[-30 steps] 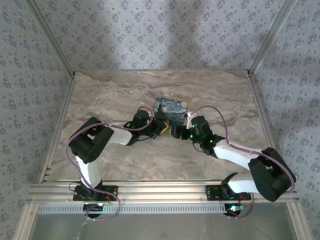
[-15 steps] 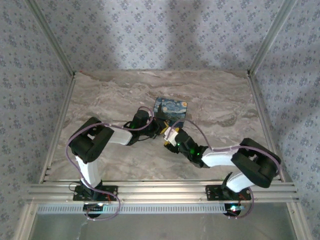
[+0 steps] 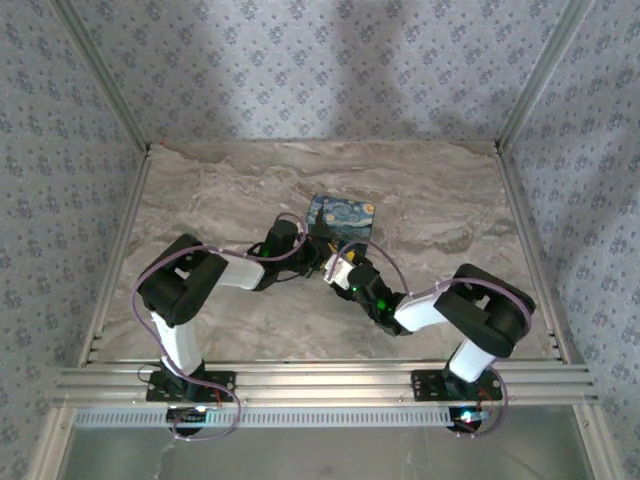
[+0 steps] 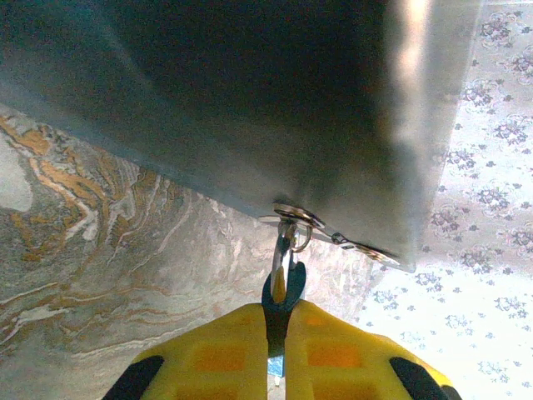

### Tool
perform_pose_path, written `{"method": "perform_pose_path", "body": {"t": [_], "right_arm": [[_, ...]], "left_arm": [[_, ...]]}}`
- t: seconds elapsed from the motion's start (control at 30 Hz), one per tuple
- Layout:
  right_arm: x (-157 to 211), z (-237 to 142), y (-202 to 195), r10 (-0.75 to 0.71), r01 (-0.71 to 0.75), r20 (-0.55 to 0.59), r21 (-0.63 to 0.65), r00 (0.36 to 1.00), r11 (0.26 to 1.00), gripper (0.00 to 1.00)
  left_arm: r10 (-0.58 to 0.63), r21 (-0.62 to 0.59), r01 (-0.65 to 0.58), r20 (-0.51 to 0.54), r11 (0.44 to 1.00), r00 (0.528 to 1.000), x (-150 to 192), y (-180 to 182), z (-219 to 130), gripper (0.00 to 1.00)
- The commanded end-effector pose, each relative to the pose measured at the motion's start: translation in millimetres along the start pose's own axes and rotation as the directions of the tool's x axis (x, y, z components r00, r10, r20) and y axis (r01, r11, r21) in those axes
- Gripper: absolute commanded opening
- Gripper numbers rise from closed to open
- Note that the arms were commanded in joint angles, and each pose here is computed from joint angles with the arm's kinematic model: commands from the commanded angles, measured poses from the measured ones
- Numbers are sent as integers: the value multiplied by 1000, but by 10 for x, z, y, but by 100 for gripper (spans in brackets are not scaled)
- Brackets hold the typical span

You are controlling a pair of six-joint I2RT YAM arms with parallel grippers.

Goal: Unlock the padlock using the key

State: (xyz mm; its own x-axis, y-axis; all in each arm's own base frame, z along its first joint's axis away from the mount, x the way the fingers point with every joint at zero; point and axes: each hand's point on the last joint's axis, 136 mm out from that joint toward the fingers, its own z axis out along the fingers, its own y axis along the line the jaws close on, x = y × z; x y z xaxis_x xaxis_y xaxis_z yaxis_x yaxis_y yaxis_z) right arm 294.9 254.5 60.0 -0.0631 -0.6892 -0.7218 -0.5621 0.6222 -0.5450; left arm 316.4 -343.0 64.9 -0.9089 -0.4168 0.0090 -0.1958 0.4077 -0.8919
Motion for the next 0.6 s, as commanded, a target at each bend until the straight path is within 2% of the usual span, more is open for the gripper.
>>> {"method": "perform_pose_path", "body": {"t": [0.0,0.23,0.43,0.57], "right_arm": [[-1,32,-37,0,0,12,14,1000,1000,54],[-9,72,-48,13,-13,23,2,1000,1000,46],[-67,104,-37,16,-16,39,-8,999,1000,45],[-102,123,-47,26,-26,47,-6,999,1000,40]], "left_arm": [[-4,8,4,-9,1000,1000,23,-86,11,9],[-3,9,4,-8,1000,1000,20,-91,14,9],[-3,9,3,-11,1000,1000,29,-96,19,9],[-3,9,4,-11,1000,1000,29,-98,17,9]]}}
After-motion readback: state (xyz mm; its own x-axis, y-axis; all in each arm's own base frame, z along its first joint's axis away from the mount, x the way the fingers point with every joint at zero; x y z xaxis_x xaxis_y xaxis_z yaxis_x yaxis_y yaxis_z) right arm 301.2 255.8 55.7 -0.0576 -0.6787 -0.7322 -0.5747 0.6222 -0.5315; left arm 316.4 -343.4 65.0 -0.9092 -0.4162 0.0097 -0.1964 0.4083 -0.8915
